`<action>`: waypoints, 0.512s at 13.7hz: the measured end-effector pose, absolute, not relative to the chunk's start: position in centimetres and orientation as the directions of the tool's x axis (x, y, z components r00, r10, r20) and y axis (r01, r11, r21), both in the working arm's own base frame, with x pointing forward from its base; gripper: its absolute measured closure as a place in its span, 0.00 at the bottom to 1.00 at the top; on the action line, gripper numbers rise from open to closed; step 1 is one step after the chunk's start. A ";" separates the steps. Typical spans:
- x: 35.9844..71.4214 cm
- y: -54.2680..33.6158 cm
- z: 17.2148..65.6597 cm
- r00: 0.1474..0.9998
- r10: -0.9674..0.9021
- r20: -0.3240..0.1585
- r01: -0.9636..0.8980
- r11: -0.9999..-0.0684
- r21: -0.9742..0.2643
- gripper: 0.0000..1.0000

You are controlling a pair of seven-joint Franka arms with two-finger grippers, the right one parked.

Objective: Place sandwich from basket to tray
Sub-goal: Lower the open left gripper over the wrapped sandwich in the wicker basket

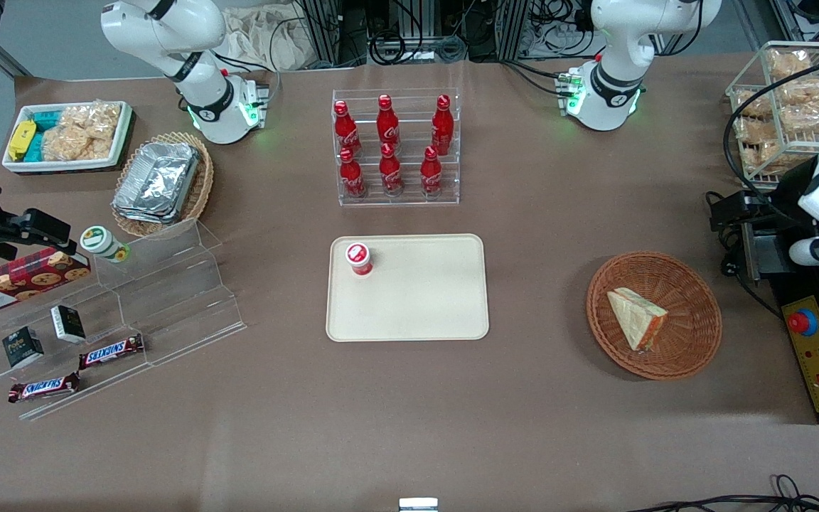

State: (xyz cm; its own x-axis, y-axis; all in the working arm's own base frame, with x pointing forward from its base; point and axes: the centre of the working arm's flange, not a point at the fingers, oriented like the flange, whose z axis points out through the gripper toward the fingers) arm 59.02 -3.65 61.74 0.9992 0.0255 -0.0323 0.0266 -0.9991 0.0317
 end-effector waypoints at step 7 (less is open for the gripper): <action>60.6 -3.2 58.3 0.995 0.075 -0.071 0.073 -0.997 -0.023 0.00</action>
State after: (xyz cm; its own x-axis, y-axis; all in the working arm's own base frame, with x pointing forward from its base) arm 60.64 -3.24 58.30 0.9947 0.0747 -0.0711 0.0733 -0.9971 -0.0229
